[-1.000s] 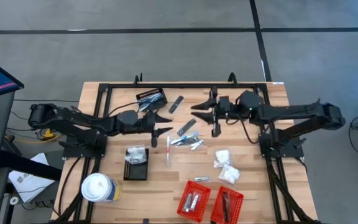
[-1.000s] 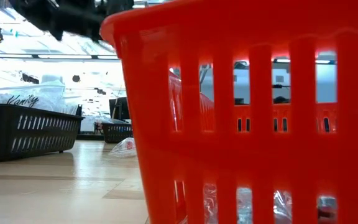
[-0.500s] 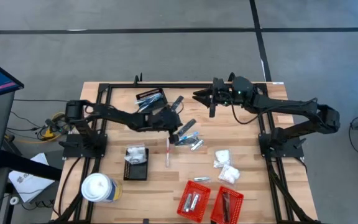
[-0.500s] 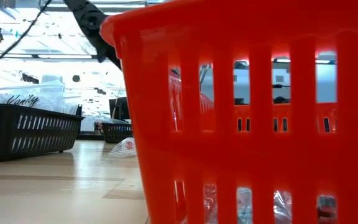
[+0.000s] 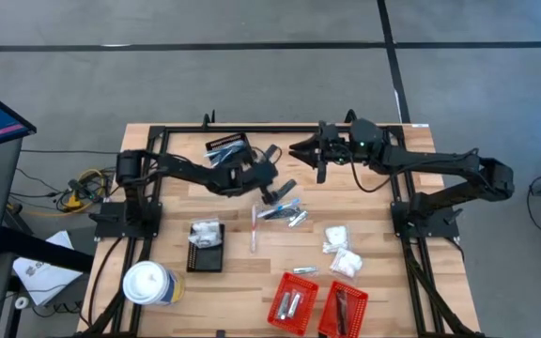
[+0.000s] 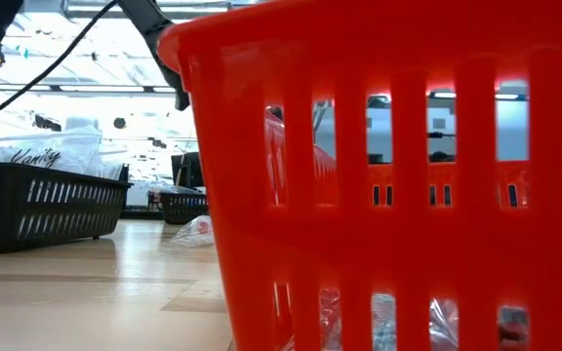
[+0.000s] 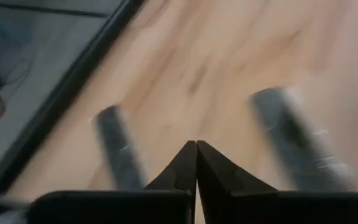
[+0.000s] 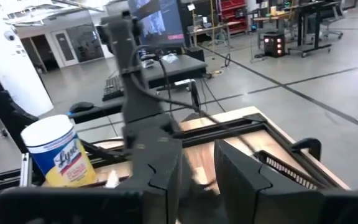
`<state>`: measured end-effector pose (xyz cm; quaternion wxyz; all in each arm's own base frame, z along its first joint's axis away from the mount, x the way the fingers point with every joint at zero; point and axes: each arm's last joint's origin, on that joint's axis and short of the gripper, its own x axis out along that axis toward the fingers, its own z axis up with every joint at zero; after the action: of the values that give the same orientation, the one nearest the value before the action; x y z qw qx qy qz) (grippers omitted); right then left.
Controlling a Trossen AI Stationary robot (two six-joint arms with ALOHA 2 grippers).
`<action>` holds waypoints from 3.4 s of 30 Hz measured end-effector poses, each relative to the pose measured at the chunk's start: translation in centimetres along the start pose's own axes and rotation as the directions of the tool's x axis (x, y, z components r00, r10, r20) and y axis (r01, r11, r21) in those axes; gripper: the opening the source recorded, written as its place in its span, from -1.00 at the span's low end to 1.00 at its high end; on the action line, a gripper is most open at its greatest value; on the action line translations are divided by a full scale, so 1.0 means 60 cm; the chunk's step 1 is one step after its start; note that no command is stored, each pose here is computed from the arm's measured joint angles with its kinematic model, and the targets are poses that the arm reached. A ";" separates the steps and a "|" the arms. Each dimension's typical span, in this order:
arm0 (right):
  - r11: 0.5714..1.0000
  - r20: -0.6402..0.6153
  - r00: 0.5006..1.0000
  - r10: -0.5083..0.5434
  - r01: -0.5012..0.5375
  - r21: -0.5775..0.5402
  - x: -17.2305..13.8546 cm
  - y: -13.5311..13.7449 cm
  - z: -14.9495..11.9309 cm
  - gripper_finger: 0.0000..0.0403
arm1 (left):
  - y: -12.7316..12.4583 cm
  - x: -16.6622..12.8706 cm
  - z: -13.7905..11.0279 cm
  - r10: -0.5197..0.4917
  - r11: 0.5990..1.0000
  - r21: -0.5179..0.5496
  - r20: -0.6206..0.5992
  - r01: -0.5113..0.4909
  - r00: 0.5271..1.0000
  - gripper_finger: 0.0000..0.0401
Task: Pick & Place Travel size toiletries
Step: Put the black hair brush into the right red bin
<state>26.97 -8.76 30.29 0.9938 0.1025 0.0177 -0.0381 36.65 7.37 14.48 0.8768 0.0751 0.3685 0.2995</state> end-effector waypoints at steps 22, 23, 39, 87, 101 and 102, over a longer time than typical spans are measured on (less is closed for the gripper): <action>0.974 -0.018 0.974 0.227 -0.227 0.008 -0.008 0.059 0.014 -0.56 | 0.180 0.025 0.073 -0.169 0.963 -0.250 -0.256 0.104 0.952 -1.00; 0.974 -0.021 0.974 0.225 -0.225 0.009 -0.011 0.059 0.016 -0.56 | 0.184 0.026 0.072 -0.179 0.960 -0.257 -0.260 0.111 0.949 -1.00; 0.974 -0.050 0.973 0.225 -0.225 0.013 -0.030 0.067 0.022 -0.56 | 0.123 0.099 0.033 -0.248 0.966 -0.174 -0.429 0.189 0.868 -1.00; 0.977 -0.149 0.969 0.198 -0.207 -0.043 -0.032 0.060 0.004 -0.56 | 0.021 -0.120 -0.029 -0.238 0.942 -0.256 -0.050 0.218 0.970 -1.00; 0.955 -0.358 0.904 0.235 -0.284 -0.090 0.019 0.078 -0.056 -0.56 | -0.006 -0.056 -0.049 -0.229 0.953 -0.218 -0.063 0.210 0.971 -1.00; 0.955 -0.366 0.900 0.235 -0.284 -0.087 0.027 0.078 -0.054 -0.56 | -0.002 -0.046 -0.044 -0.221 0.956 -0.211 -0.065 0.203 0.973 -1.00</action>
<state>28.88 -3.67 28.01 0.9753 0.0402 0.1839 0.1152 33.37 5.41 14.17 0.8899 -0.0681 0.3802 0.2428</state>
